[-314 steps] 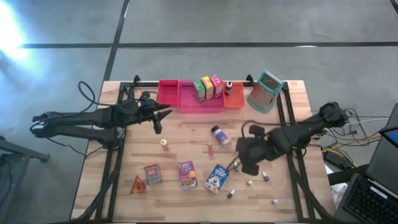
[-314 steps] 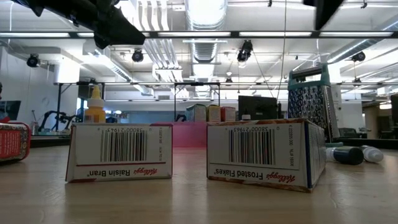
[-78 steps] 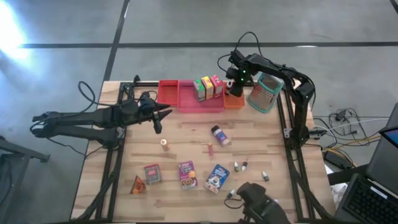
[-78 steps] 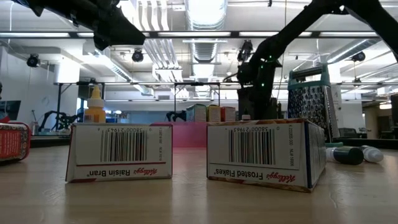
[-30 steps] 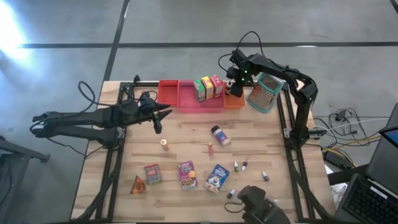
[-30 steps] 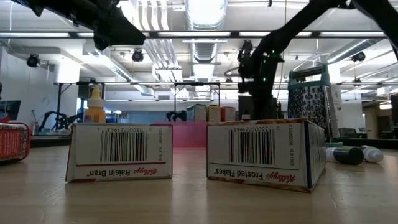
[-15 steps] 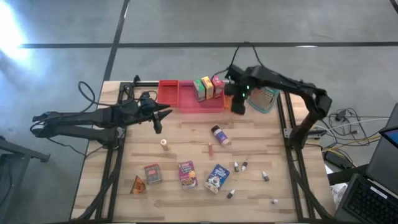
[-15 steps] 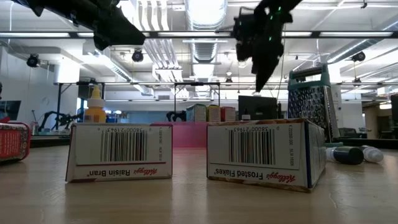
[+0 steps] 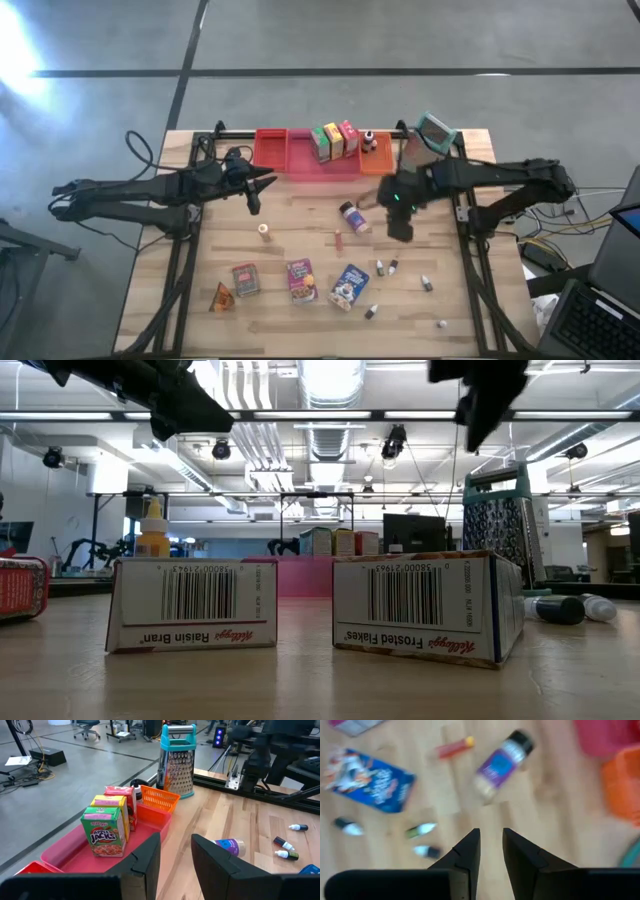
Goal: Pick & Place Kitchen Items
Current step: Put the small black food coloring bottle into the orange bin
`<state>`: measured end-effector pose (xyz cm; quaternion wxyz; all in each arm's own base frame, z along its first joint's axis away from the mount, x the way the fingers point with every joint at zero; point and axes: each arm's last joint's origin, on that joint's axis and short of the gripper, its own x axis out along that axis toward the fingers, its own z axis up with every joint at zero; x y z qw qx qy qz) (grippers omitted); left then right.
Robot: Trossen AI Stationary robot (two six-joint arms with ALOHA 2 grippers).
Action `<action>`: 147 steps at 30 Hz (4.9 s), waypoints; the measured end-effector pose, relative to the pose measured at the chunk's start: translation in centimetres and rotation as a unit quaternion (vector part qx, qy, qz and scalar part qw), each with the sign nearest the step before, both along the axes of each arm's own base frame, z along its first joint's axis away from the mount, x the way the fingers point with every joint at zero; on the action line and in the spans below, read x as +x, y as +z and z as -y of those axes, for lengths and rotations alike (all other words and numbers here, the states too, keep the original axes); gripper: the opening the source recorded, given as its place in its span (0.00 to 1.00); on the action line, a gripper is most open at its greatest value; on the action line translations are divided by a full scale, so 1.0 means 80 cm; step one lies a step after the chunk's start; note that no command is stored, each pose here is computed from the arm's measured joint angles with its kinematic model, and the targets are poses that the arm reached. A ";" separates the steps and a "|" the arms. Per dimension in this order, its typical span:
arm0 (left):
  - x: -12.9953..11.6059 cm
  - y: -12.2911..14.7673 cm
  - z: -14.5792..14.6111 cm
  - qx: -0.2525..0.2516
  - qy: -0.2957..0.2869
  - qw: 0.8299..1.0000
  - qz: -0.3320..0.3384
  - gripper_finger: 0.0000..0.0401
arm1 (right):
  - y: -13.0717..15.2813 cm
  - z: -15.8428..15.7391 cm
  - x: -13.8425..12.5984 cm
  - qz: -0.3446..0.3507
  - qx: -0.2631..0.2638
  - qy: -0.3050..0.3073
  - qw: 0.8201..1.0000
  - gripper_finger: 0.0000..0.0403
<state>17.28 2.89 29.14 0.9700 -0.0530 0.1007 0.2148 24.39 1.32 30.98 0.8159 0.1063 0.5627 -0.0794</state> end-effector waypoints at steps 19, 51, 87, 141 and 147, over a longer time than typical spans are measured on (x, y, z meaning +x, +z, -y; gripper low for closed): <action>0.000 0.000 0.000 0.000 0.000 1.000 0.000 0.29 | -0.031 -0.189 -0.093 -0.066 0.110 -0.135 0.982 0.17; 0.000 0.000 0.000 0.000 0.000 1.000 0.000 0.29 | -0.105 -0.326 -0.133 -0.168 0.075 -0.252 0.950 0.23; 0.000 0.000 0.000 0.000 0.000 1.000 0.000 0.29 | -0.173 -0.318 -0.141 -0.162 0.107 -0.255 0.947 0.25; 0.000 0.000 0.000 0.000 0.000 1.000 0.000 0.29 | -0.055 0.019 -0.018 -0.006 -0.026 -0.119 0.993 0.18; 0.000 0.000 0.000 0.000 0.000 1.000 0.000 0.29 | -0.052 0.094 -0.025 0.007 -0.023 -0.116 0.993 0.15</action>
